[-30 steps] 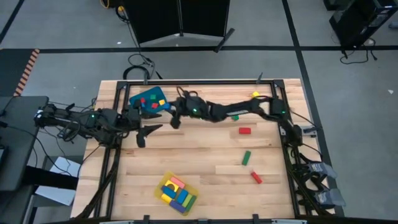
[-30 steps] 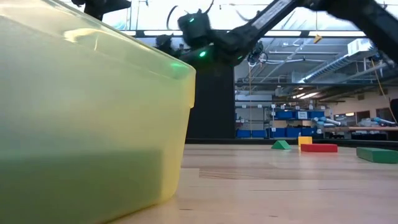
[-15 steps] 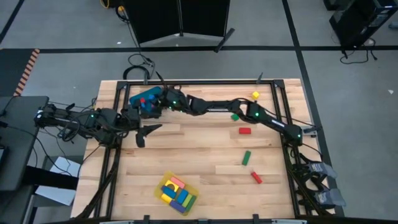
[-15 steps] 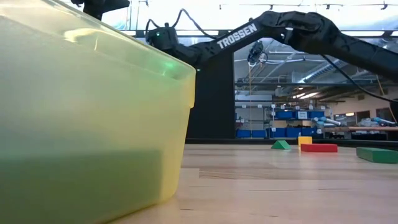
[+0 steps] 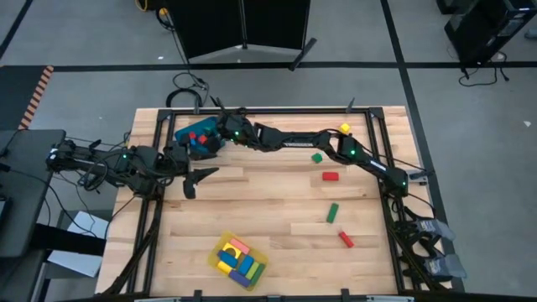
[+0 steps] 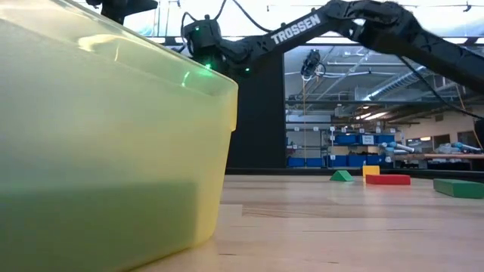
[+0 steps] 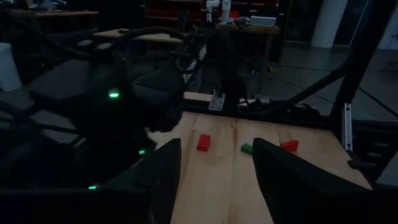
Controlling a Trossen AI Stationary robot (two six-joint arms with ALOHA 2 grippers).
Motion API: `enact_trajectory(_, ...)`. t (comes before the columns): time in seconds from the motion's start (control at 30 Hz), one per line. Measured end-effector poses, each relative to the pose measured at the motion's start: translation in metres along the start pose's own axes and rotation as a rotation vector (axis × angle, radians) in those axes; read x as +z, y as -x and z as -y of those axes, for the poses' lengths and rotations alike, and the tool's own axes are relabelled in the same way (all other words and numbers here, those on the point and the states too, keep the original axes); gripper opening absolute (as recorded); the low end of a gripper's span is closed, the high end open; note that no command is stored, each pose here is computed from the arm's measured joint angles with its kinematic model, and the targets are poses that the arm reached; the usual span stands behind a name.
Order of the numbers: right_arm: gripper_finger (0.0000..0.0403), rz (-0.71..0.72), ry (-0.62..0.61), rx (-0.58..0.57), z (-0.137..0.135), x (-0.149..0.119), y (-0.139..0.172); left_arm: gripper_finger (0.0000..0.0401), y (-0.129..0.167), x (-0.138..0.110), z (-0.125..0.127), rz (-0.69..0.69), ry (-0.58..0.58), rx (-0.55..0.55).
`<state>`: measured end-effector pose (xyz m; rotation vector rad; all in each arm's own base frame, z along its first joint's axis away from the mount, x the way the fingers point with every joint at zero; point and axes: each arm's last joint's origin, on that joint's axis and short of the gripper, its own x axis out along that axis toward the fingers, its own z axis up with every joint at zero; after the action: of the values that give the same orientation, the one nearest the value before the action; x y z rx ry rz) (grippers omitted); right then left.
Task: Sort blocks by size
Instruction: Put the top large red block into the yellow bin
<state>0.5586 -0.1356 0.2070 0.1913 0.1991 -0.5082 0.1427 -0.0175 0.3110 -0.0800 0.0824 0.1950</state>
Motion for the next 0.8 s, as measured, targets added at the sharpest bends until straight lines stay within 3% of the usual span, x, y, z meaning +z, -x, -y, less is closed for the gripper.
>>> enact_trajectory(0.2,0.0239,0.001,0.014,-0.031,-0.001,-0.017,0.046,0.0206,0.0,-0.003,0.0,-0.03,0.011,0.005)
enact_trajectory(0.3,0.0235,0.042,0.004,-0.089,0.008,-0.024,0.09,0.0206,-0.003,-0.006,0.0,-0.055,0.031,0.043)
enact_trajectory(0.5,0.0237,0.047,-0.045,-0.141,0.038,-0.038,0.192,0.0201,-0.028,-0.023,-0.003,-0.155,0.018,0.233)
enact_trajectory(0.67,0.0231,-0.062,-0.125,-0.195,0.064,-0.059,0.254,0.0191,-0.062,-0.04,-0.011,-0.24,0.053,0.296)
enact_trajectory(0.8,0.0222,-0.251,-0.148,-0.279,0.081,-0.082,0.286,0.0188,-0.085,-0.049,-0.02,-0.271,0.114,0.247)
